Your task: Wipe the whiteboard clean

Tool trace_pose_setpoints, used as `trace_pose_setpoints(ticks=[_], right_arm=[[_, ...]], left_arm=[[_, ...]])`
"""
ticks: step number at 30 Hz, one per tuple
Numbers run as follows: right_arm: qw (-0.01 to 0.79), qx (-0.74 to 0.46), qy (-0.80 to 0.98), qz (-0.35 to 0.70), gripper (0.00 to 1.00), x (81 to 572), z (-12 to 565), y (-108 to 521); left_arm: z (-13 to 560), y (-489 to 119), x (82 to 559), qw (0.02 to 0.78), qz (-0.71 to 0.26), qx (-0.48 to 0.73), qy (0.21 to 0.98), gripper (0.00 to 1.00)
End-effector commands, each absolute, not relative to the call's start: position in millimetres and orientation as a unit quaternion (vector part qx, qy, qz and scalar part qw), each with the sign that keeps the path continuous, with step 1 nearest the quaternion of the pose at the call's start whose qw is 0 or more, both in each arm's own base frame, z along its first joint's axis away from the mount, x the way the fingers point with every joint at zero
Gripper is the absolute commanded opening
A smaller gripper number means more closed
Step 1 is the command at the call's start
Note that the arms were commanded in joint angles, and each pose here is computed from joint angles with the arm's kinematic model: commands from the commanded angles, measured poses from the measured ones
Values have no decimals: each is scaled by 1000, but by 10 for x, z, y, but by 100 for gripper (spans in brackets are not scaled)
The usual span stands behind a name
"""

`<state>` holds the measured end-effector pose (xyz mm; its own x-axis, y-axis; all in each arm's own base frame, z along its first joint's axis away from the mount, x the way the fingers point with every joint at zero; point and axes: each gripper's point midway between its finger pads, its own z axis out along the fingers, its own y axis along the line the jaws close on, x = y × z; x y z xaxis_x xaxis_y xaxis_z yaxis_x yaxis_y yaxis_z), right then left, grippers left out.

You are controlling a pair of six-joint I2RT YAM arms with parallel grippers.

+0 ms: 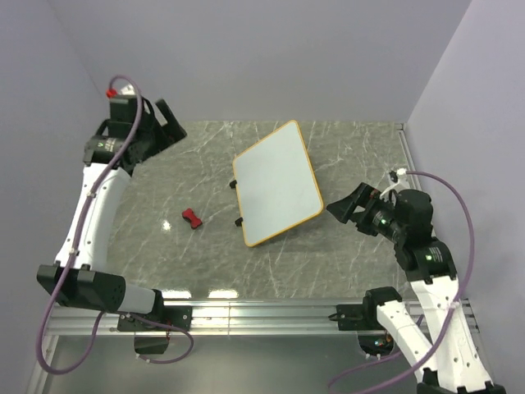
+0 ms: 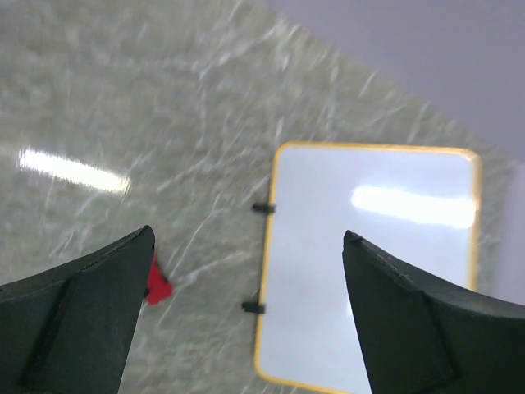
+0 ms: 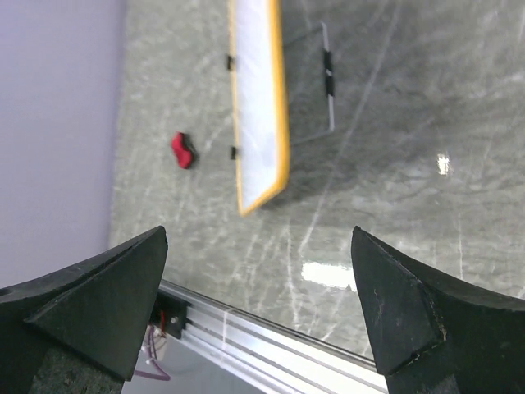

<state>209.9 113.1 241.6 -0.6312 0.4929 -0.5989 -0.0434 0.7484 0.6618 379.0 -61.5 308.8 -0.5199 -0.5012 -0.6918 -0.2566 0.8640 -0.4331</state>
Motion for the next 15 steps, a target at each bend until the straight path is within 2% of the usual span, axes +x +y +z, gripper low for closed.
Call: trace_pose_setpoints(ticks=[1, 5, 10, 11, 15], right_arm=[[428, 132, 830, 332, 100, 1981, 2672, 1095], [439, 121, 826, 333, 100, 1854, 2736, 1080], [433, 116, 828, 337, 100, 1694, 2614, 1080], [439, 113, 825, 338, 100, 1656, 2625, 1076], [442, 105, 827, 330, 100, 1588, 2635, 1049]], left_arm=[[3513, -548, 3696, 459, -133, -235, 847, 99], [3883, -557, 3685, 502, -159, -240, 815, 99], [4052, -597, 3672, 527, -174, -221, 802, 100], [4104, -611, 3684, 536, -179, -212, 797, 97], [4128, -627, 3649, 551, -174, -184, 795, 100]])
